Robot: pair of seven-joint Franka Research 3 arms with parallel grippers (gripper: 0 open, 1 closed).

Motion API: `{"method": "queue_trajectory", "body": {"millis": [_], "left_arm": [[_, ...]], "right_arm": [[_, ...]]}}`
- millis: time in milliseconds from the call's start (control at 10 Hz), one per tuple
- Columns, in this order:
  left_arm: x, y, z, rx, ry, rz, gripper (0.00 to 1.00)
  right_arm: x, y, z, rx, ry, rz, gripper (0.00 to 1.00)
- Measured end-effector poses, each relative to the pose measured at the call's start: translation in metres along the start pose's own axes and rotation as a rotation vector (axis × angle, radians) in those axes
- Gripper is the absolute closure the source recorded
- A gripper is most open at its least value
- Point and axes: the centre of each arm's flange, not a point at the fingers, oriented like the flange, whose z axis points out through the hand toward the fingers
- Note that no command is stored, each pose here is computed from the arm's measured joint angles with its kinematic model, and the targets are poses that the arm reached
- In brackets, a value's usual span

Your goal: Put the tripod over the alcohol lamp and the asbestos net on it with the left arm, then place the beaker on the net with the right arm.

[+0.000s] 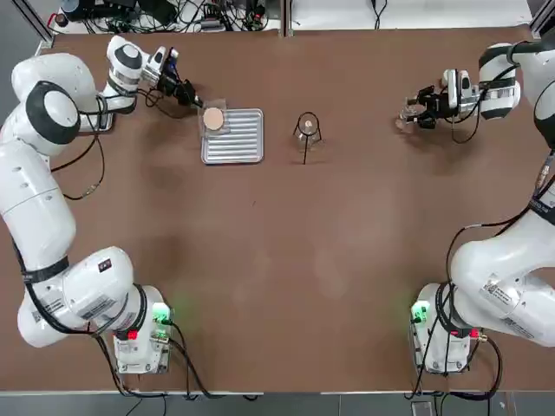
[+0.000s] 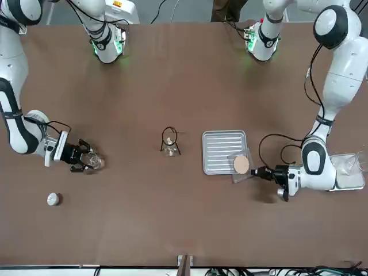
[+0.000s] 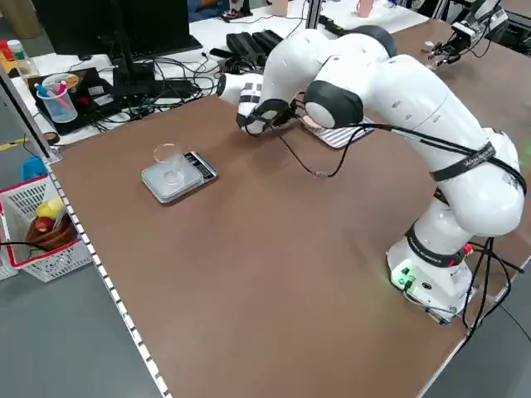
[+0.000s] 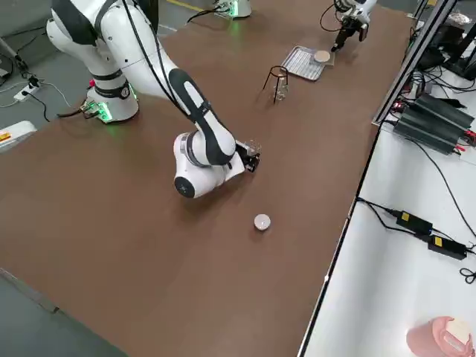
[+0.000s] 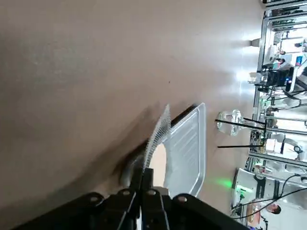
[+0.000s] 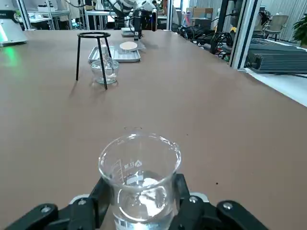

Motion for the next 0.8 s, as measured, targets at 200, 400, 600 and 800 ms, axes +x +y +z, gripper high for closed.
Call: {"method": "queue_trajectory", "body": {"millis": [200, 400, 600, 800], "left_arm": [[0.008, 0.029, -0.003, -0.050, 0.011, -0.038, 0.98], [0.017, 0.064, 0.008, -0.116, 0.013, -0.048, 0.98], [0.023, 0.097, 0.031, -0.178, -0.002, -0.028, 0.98], [0.027, 0.128, 0.064, -0.224, -0.021, 0.005, 0.98]], "right_arm": [[0.000, 0.000, 0.000, 0.000, 0.000, 0.000, 0.42], [0.000, 0.000, 0.000, 0.000, 0.000, 0.000, 0.42], [0.000, 0.000, 0.000, 0.000, 0.000, 0.000, 0.42], [0.000, 0.000, 0.000, 0.000, 0.000, 0.000, 0.42]]}}
